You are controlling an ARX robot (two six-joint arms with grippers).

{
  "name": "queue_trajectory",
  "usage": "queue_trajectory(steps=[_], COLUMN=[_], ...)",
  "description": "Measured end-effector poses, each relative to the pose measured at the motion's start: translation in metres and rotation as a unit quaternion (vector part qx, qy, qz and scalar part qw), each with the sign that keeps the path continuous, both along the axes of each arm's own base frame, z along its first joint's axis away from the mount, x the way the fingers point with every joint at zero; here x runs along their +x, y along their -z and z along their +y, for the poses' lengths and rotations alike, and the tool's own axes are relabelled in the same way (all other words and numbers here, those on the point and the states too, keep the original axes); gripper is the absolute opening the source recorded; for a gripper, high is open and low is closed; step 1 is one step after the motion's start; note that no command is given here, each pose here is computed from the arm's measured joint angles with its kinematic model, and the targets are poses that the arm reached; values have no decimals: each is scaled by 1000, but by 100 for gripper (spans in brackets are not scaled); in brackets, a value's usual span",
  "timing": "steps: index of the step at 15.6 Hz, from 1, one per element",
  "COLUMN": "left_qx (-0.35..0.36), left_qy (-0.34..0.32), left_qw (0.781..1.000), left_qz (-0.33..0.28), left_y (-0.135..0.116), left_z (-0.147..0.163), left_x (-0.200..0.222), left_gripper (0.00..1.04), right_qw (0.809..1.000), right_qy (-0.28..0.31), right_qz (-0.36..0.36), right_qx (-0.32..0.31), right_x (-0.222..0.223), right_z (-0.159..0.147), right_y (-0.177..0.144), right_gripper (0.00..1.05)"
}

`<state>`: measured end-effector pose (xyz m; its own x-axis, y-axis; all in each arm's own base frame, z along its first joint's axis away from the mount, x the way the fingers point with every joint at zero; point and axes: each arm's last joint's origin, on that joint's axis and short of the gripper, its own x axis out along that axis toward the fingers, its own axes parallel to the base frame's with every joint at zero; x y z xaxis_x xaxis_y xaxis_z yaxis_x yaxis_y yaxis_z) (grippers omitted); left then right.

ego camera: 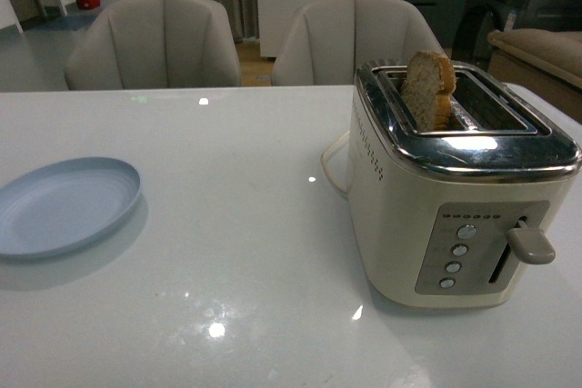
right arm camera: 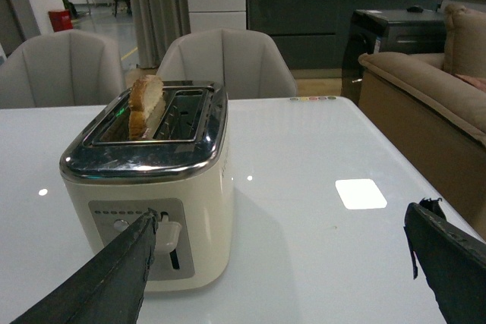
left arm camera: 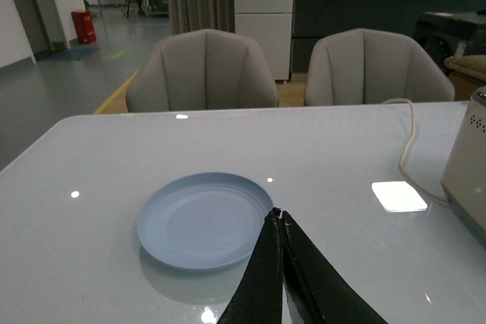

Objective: Left arm holds plate, right arm toasts bread

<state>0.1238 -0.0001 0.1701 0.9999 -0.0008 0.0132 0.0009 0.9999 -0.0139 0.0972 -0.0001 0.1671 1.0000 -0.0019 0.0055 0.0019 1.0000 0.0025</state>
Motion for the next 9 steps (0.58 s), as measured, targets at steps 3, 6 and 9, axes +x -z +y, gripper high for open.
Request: queue_trajectory(steps=[3,6,9], left_qx=[0,0,0], left_qy=[0,0,0], left_qw=[1000,1000,1000], left_qz=[2,0,-2], left_y=[0,0,0], left_z=[0,0,0], left_x=[-5,-9,-13], left_gripper=[2,2,2], right_qw=[1000,1000,1000], right_qy=[0,0,0], right_qz=[0,0,0], right_qx=[0,0,0], right_x=[0,0,0], right_z=[0,0,0], right_y=[0,0,0], right_gripper=[98,98,98])
